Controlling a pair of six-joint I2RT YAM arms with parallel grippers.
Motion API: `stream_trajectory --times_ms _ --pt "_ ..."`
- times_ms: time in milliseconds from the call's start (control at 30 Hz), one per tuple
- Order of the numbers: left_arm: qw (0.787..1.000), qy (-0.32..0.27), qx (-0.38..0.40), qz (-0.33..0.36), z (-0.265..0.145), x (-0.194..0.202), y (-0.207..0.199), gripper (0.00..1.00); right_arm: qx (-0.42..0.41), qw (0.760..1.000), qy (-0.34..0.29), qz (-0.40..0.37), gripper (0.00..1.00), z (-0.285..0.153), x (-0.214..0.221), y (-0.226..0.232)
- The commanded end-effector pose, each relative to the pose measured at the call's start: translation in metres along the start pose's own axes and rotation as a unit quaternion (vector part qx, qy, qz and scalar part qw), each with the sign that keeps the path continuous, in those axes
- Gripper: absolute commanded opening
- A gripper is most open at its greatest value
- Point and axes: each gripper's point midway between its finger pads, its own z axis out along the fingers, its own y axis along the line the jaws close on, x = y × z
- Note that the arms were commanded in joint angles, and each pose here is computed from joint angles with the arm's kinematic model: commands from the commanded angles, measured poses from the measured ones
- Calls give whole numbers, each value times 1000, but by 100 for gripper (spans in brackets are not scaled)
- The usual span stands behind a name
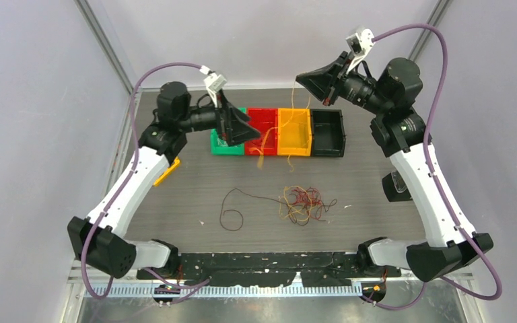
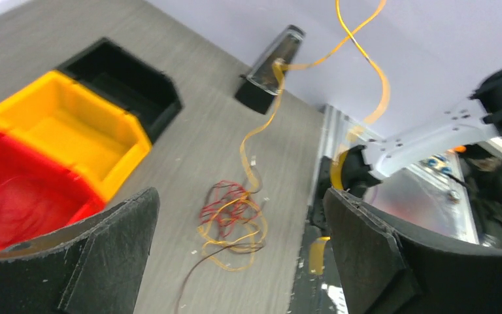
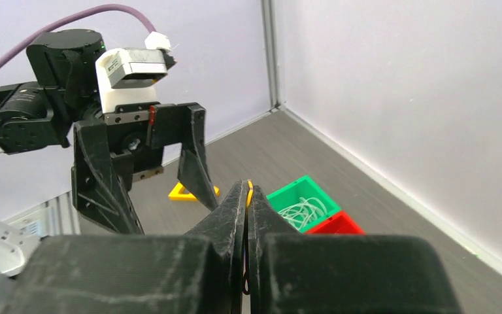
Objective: Untangle the cables
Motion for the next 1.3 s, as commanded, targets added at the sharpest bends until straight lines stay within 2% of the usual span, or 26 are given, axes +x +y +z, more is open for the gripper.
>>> stream_trajectory --times_ms 0,233,467,600,1033,1267 --pt "998 -10 -47 40 -37 3 14 100 39 997 -35 -58 5 -4 -17 -14" --pt "988 -5 -114 101 -58 6 28 99 90 990 -41 -103 5 14 0 -56" --pt "981 -2 -161 104 -67 10 46 100 177 975 -44 -128 5 27 28 -119" --pt "979 8 -176 101 -71 15 53 100 197 972 -30 -127 5 33 54 -144" --pt "977 23 -194 88 -75 26 69 100 238 966 40 -91 5 5 91 -151" --pt "978 26 -196 69 -73 27 75 100 257 962 83 -38 6 -3 128 -155"
